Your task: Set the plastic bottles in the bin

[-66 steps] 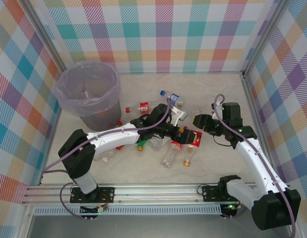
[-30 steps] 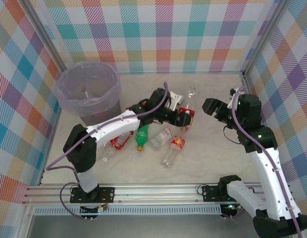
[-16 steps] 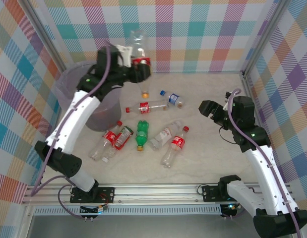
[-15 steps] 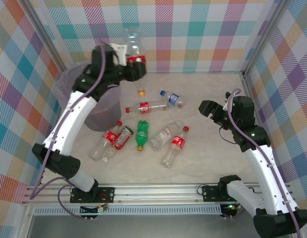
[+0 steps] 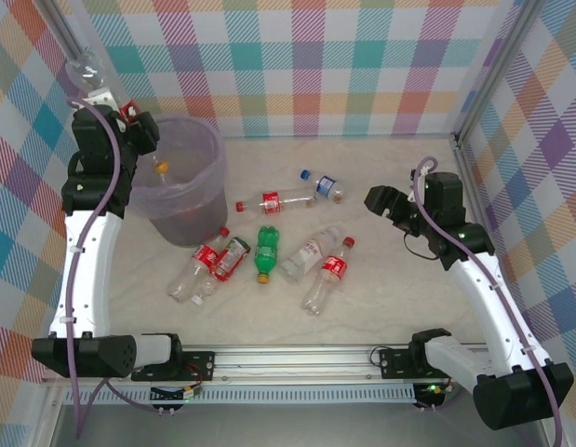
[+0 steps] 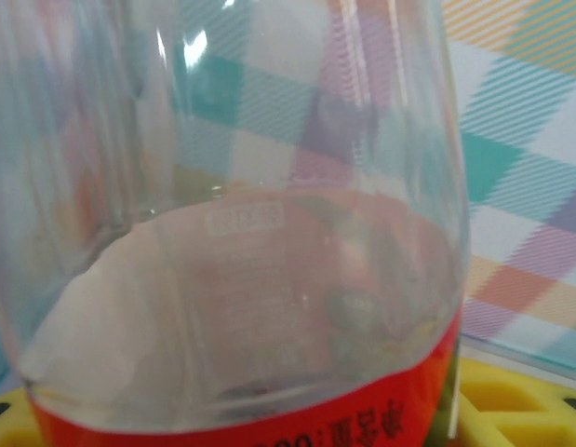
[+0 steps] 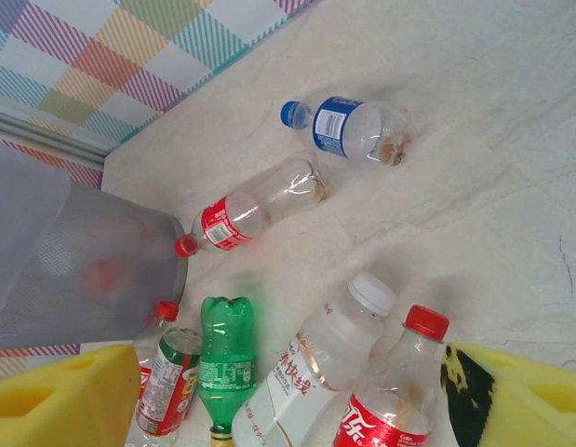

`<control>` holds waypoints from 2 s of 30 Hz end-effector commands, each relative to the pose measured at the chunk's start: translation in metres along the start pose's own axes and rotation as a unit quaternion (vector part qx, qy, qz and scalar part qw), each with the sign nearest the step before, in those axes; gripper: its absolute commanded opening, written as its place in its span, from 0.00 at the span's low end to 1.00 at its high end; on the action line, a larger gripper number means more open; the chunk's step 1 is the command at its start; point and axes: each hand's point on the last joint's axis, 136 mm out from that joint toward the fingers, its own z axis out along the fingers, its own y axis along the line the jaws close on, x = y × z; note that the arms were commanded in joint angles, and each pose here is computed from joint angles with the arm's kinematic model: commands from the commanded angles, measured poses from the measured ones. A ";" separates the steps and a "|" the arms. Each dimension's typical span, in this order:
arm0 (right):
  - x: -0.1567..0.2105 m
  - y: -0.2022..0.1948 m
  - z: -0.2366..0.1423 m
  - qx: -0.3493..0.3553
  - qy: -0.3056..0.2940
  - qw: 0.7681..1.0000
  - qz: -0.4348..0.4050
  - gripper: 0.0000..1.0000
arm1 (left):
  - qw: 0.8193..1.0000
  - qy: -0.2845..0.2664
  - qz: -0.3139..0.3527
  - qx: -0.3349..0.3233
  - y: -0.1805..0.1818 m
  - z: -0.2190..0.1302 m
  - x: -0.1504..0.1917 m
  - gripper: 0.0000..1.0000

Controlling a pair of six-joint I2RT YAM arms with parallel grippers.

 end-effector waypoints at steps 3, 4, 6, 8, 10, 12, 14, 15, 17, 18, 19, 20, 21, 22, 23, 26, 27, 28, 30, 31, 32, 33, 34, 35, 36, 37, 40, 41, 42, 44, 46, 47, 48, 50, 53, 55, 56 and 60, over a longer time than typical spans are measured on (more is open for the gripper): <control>-0.010 0.017 -0.002 -0.029 -0.011 0.999 -0.022 0.84 | 0.999 -0.022 0.026 -0.035 0.013 0.029 0.008 0.18; -0.010 0.016 -0.002 -0.029 -0.012 0.999 -0.022 0.84 | 0.999 -0.012 0.029 -0.035 0.013 0.036 0.016 0.19; -0.010 0.015 -0.003 -0.026 -0.013 0.999 -0.022 0.84 | 0.999 0.006 0.037 -0.033 0.013 0.046 0.032 0.19; -0.010 0.013 -0.004 -0.021 -0.015 0.999 -0.025 0.84 | 0.998 0.031 0.043 -0.029 0.012 0.053 0.048 0.18; -0.010 0.011 -0.003 -0.014 -0.016 0.999 -0.027 0.84 | 0.997 0.053 0.048 -0.027 0.014 0.055 0.065 0.18; -0.010 0.007 -0.001 -0.006 -0.016 0.999 -0.028 0.84 | 0.996 0.066 0.049 -0.024 0.015 0.054 0.079 0.18; -0.010 0.006 0.002 -0.004 -0.011 1.000 -0.028 0.84 | 0.995 0.081 0.048 -0.018 0.017 0.054 0.094 0.19; -0.009 0.007 0.004 -0.006 -0.007 1.000 -0.028 0.84 | 0.995 0.088 0.047 -0.015 0.017 0.054 0.102 0.20; -0.009 0.009 0.008 -0.014 -0.002 1.000 -0.025 0.84 | 0.994 0.100 0.040 -0.013 0.018 0.053 0.113 0.23; -0.008 0.009 0.010 -0.017 0.001 1.000 -0.022 0.84 | 0.993 0.110 0.038 -0.008 0.017 0.052 0.119 0.26; -0.008 0.010 0.011 -0.018 0.002 1.000 -0.021 0.84 | 0.992 0.118 0.038 -0.005 0.017 0.051 0.124 0.30; -0.007 0.009 0.011 -0.018 0.003 1.000 -0.021 0.84 | 0.991 0.125 0.037 0.000 0.015 0.050 0.129 0.35; -0.008 0.009 0.010 -0.018 0.001 1.000 -0.022 0.84 | 0.991 0.130 0.036 0.004 0.015 0.049 0.132 0.40; -0.007 0.008 0.010 -0.014 0.000 1.000 -0.022 0.84 | 0.990 0.137 0.037 0.010 0.013 0.048 0.135 0.51; -0.008 0.007 0.010 -0.011 -0.001 1.000 -0.024 0.84 | 0.989 0.145 0.039 0.014 0.013 0.047 0.137 0.61; -0.008 0.006 0.012 -0.010 0.000 1.000 -0.022 0.84 | 0.985 0.162 0.051 0.026 0.009 0.044 0.143 0.79; -0.008 0.007 0.012 -0.012 0.000 1.000 -0.021 0.84 | 0.985 0.163 0.052 0.029 0.008 0.044 0.144 0.83; -0.007 0.007 0.014 -0.014 0.002 1.000 -0.019 0.84 | 0.985 0.161 0.052 0.031 0.008 0.043 0.144 0.87; -0.007 0.009 0.016 -0.020 0.006 1.000 -0.017 0.84 | 0.985 0.160 0.049 0.041 0.005 0.041 0.143 0.94; -0.007 0.009 0.016 -0.022 0.007 1.000 -0.015 0.84 | 0.985 0.159 0.048 0.045 0.003 0.041 0.143 0.96; -0.006 0.009 0.016 -0.023 0.008 1.000 -0.015 0.84 | 0.985 0.161 0.048 0.048 0.002 0.041 0.143 0.98; -0.007 0.010 0.016 -0.024 0.007 1.000 -0.015 0.84 | 0.984 0.161 0.047 0.051 0.001 0.041 0.142 0.99; -0.007 0.009 0.016 -0.023 0.007 1.000 -0.015 0.84 | 0.984 0.163 0.047 0.052 0.000 0.041 0.141 1.00; -0.006 0.009 0.016 -0.022 0.007 1.000 -0.014 0.84 | 0.984 0.163 0.047 0.055 -0.001 0.040 0.140 1.00; -0.006 0.008 0.016 -0.021 0.007 1.000 -0.013 0.84 | 0.984 0.163 0.047 0.056 -0.002 0.040 0.139 1.00; -0.006 0.009 0.017 -0.024 0.008 1.000 -0.014 0.84 | 0.984 0.163 0.045 0.060 -0.004 0.041 0.139 1.00; -0.003 0.007 0.022 -0.022 0.016 0.999 -0.016 0.84 | 0.984 0.162 0.043 0.067 -0.007 0.041 0.137 1.00; -0.002 0.004 0.025 -0.017 0.020 1.000 -0.015 0.83 | 0.983 0.163 0.042 0.068 -0.007 0.042 0.137 1.00; -0.001 0.002 0.027 -0.011 0.025 1.000 -0.014 0.83 | 0.983 0.162 0.042 0.071 -0.008 0.041 0.136 1.00; 0.000 -0.001 0.029 -0.004 0.031 0.999 -0.014 0.83 | 0.983 0.161 0.041 0.075 -0.010 0.040 0.133 1.00; 0.000 -0.002 0.030 -0.002 0.032 0.999 -0.014 0.83 | 0.984 0.157 0.041 0.080 -0.012 0.038 0.128 1.00; 0.000 -0.003 0.029 0.001 0.032 0.999 -0.015 0.83 | 0.984 0.155 0.040 0.082 -0.014 0.037 0.125 1.00; 0.001 -0.005 0.028 0.008 0.033 0.999 -0.018 0.83 | 0.984 0.154 0.040 0.085 -0.015 0.036 0.122 1.00; 0.005 -0.014 0.024 0.034 0.038 0.998 -0.027 0.83 | 0.984 0.148 0.038 0.091 -0.018 0.034 0.115 1.00; 0.013 -0.033 0.015 0.080 0.052 0.995 -0.035 0.83 | 0.985 0.136 0.034 0.103 -0.024 0.028 0.102 1.00; 0.023 -0.036 0.014 0.082 0.070 0.994 -0.033 0.83 | 0.985 0.128 0.031 0.110 -0.027 0.024 0.096 1.00; 0.032 -0.036 0.016 0.069 0.082 0.994 -0.025 0.82 | 0.985 0.123 0.030 0.115 -0.029 0.021 0.092 1.00; 0.073 -0.044 0.029 0.035 0.128 0.991 0.024 0.81 | 0.988 0.094 0.046 0.110 -0.034 0.001 0.071 1.00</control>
